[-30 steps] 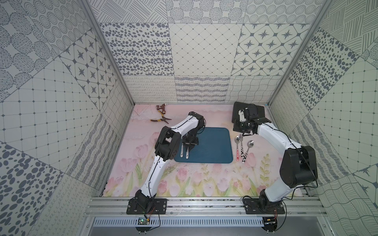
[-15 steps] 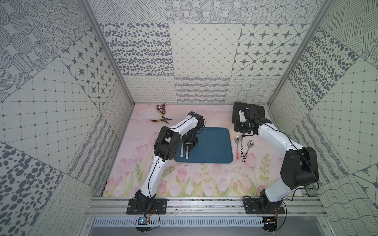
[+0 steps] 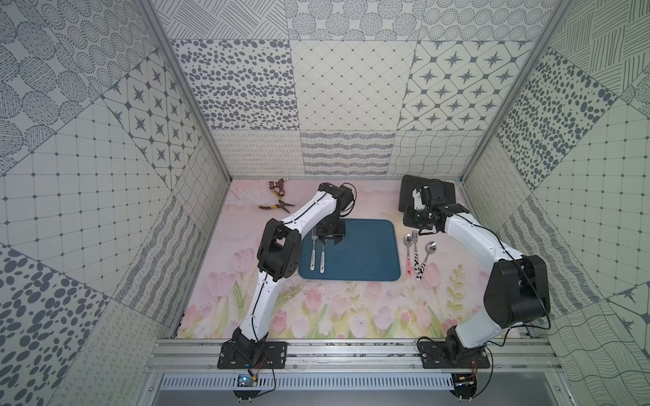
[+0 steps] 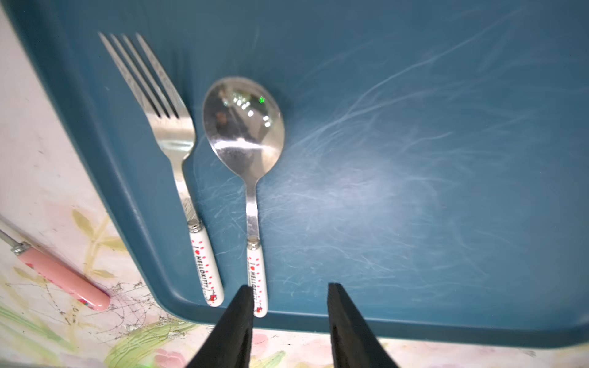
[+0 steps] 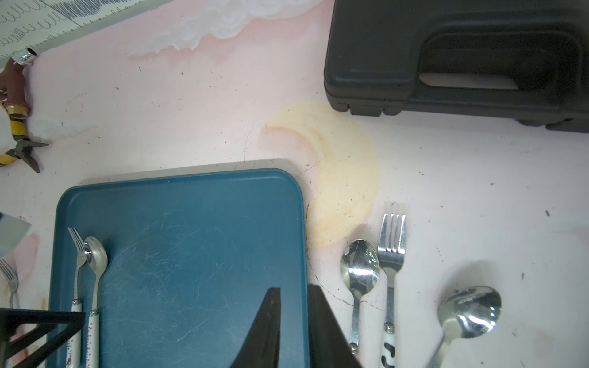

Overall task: Set the spoon and fork side by side
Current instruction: Place the spoon on the tray, then pick up the fork at the center of the board.

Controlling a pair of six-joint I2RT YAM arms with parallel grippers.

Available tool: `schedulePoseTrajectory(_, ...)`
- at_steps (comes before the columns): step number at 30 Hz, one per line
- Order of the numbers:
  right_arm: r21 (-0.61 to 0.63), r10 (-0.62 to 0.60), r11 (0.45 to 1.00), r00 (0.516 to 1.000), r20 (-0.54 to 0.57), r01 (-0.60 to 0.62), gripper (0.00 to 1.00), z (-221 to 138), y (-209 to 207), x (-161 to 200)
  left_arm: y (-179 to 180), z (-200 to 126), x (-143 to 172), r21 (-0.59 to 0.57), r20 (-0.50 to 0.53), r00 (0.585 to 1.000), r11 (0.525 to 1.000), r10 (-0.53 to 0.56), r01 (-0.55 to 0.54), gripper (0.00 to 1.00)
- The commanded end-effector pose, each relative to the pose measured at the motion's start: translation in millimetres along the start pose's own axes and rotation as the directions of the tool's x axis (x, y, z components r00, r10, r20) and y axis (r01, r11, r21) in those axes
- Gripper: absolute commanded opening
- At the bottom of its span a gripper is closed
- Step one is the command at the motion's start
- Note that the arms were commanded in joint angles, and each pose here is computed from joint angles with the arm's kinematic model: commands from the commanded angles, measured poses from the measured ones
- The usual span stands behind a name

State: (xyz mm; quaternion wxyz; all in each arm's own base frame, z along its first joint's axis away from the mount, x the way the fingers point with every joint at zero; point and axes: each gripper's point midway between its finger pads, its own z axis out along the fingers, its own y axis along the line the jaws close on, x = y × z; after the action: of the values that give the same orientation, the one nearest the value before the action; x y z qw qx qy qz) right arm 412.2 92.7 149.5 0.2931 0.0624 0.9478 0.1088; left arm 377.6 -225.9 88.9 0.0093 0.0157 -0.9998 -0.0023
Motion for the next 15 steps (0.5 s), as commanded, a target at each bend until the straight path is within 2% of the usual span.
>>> schedulePoseTrajectory(1, 0.067, 0.002, 0.998, 0.999, 0.033, -0.004, 0.20, -10.7, -14.3, 3.2, 16.4, -52.5, -13.7, -0.017, 0.148, 0.989, 1.000, 0.004, -0.002, 0.50)
schedulePoseTrajectory(3, 0.132, 0.038, 0.991, 0.999, -0.007, -0.037, 0.19, -12.7, -29.3, 19.8, 28.8, -65.2, -12.0, -0.021, 0.172, 0.985, 0.999, -0.022, 0.026, 0.51)
schedulePoseTrajectory(5, 0.173, 0.068, 0.984, 0.993, -0.093, -0.051, 0.19, -7.8, -39.8, 43.2, 37.4, -73.0, -10.7, -0.015, 0.207, 0.978, 0.999, -0.040, 0.044, 0.51)
schedulePoseTrajectory(8, 0.226, 0.110, 0.972, 0.979, -0.174, -0.069, 0.19, 1.0, -53.9, 71.4, 42.4, -76.0, -13.1, 0.032, 0.276, 0.960, 0.998, -0.052, 0.045, 0.51)
schedulePoseTrajectory(11, 0.239, 0.130, 0.968, 0.967, -0.220, -0.076, 0.19, 6.7, -56.0, 79.1, 46.3, -70.8, -13.2, 0.085, 0.258, 0.962, 0.994, -0.085, 0.065, 0.51)
schedulePoseTrajectory(15, 0.261, 0.145, 0.963, 0.950, -0.276, -0.071, 0.19, 15.2, -57.4, 83.7, 49.2, -64.4, -12.8, 0.079, 0.232, 0.970, 0.996, -0.067, 0.049, 0.49)
